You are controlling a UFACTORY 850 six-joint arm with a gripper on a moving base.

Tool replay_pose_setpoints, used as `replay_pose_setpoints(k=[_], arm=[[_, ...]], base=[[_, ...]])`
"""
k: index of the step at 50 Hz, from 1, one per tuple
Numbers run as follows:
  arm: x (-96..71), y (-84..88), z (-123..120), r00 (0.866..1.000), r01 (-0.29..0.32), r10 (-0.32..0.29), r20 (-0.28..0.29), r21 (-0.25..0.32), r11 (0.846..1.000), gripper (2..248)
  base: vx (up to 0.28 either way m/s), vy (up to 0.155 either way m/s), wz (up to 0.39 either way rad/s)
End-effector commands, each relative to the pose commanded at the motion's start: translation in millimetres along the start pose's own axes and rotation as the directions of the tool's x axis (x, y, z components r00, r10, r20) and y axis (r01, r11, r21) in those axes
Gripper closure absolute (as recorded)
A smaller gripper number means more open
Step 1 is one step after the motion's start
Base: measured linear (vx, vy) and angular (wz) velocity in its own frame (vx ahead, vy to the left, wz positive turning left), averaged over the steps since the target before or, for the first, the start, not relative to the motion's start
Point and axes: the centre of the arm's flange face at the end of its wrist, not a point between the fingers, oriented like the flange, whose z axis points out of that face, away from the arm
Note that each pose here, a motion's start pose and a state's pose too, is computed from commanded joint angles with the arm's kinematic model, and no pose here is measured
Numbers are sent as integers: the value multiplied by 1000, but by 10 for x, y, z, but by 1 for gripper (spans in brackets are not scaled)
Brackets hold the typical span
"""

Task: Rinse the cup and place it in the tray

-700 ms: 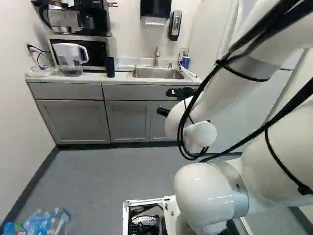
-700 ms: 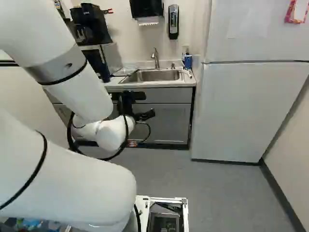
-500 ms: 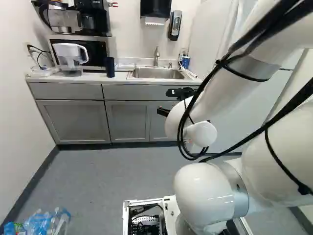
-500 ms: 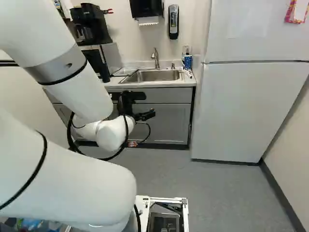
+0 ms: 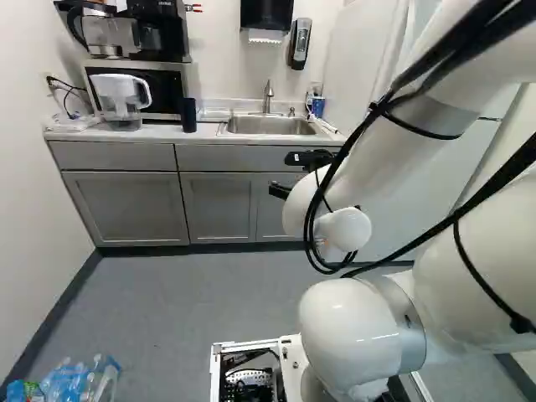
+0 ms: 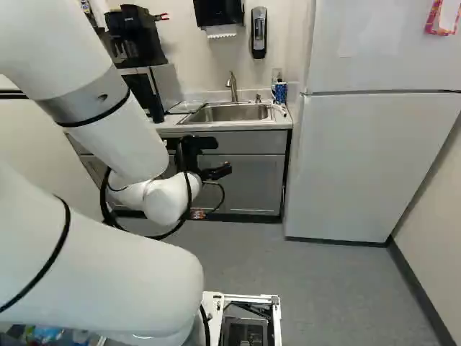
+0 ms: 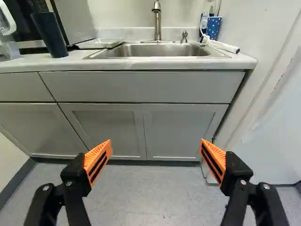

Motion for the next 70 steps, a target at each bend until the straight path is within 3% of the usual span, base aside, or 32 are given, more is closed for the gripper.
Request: replay_pose_setpoints(k=[70], arm=[[983,-16,634,988,1,-1,-156,4,1000,3]], base=[[0,0,0]])
